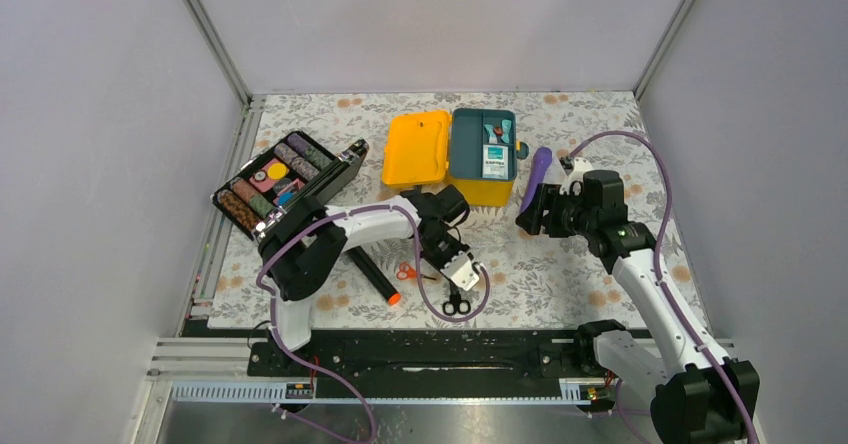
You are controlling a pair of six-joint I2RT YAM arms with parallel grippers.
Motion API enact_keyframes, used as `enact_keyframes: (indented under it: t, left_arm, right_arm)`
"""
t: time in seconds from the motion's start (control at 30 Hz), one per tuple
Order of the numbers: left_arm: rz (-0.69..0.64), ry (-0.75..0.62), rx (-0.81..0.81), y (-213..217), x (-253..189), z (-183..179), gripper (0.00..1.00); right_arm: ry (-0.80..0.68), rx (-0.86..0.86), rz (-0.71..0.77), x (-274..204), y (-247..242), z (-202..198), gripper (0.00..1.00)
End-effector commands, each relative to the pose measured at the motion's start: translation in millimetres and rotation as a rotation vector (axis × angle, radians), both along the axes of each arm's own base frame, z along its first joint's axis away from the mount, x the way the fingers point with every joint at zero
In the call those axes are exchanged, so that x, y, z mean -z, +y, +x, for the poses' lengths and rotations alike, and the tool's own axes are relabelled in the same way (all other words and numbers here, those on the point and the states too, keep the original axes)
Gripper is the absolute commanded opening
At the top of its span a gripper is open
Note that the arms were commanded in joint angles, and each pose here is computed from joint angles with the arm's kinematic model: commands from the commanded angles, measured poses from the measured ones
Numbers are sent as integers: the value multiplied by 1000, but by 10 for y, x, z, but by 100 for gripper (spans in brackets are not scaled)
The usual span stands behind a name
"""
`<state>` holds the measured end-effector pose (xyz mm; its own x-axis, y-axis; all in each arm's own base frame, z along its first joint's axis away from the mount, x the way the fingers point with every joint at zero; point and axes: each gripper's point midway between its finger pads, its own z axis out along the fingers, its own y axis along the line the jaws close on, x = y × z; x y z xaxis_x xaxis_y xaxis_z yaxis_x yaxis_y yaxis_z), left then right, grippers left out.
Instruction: Organize the medicine kit
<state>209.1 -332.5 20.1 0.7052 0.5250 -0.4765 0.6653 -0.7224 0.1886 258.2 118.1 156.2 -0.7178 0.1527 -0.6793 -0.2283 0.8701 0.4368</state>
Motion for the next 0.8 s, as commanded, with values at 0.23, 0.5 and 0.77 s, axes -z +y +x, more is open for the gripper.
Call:
enact_keyframes:
  t: [0.23, 0.5, 0.77]
  left_arm:
    - [126, 17, 50, 217, 199, -212, 12]
    - [158, 153, -172, 153, 113, -402, 0]
    - [186, 284, -437, 153, 38, -453, 0]
  right_arm:
    - [68, -25, 60, 215, 100, -71, 68]
    - [176, -76, 125, 521, 252, -195, 65]
    - [229, -185, 135, 793, 552, -410, 67]
